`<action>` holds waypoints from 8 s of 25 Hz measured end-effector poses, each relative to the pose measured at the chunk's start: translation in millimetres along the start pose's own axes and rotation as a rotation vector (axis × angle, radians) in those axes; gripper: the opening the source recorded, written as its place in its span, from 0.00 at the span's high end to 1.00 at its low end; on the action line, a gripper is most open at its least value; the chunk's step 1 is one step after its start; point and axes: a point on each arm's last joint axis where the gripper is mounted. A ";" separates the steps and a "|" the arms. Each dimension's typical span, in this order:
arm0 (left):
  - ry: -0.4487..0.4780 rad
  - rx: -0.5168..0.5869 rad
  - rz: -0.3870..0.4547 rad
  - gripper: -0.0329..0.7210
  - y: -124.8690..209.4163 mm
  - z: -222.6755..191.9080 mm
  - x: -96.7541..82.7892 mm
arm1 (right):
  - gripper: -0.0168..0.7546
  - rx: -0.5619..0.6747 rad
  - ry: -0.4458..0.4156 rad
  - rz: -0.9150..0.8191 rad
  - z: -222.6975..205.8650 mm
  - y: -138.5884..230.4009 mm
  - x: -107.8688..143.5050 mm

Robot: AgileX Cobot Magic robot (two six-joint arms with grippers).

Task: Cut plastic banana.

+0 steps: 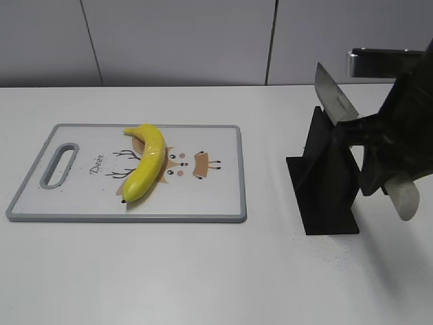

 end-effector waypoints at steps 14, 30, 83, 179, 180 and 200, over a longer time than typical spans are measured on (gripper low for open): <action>0.000 -0.001 0.000 0.27 -0.3 0.3 0.0 | 0.74 -0.118 0.037 0.161 49.9 -24.3 2.6; -0.013 0.115 0.008 0.26 -52.6 -25.5 -1.3 | 0.74 -0.225 0.054 0.415 72.1 -75.4 13.5; 0.754 0.365 -0.899 0.17 -185.3 -317.0 -26.3 | 0.74 -0.239 -0.141 1.462 -44.4 -167.3 72.2; 0.824 0.365 -0.881 0.05 -146.7 -373.1 -66.1 | 0.74 -0.137 -0.169 1.437 -97.7 -177.9 70.7; 0.820 0.351 -0.883 0.05 -151.1 -368.7 -66.9 | 0.74 -0.140 -0.168 1.429 -94.7 -177.6 70.8; 0.392 0.647 -0.336 0.16 -193.2 -286.2 -49.9 | 0.74 -0.283 -0.133 1.067 22.4 -145.8 68.4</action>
Point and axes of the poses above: a point on each arm's last joint axis where the gripper is mounted, z pointing back along that axis away from the gripper, x along the wrist's bending axis when the last joint is at zero, y = z × x, and after that the axes turned 10 degrees about z, right-handed
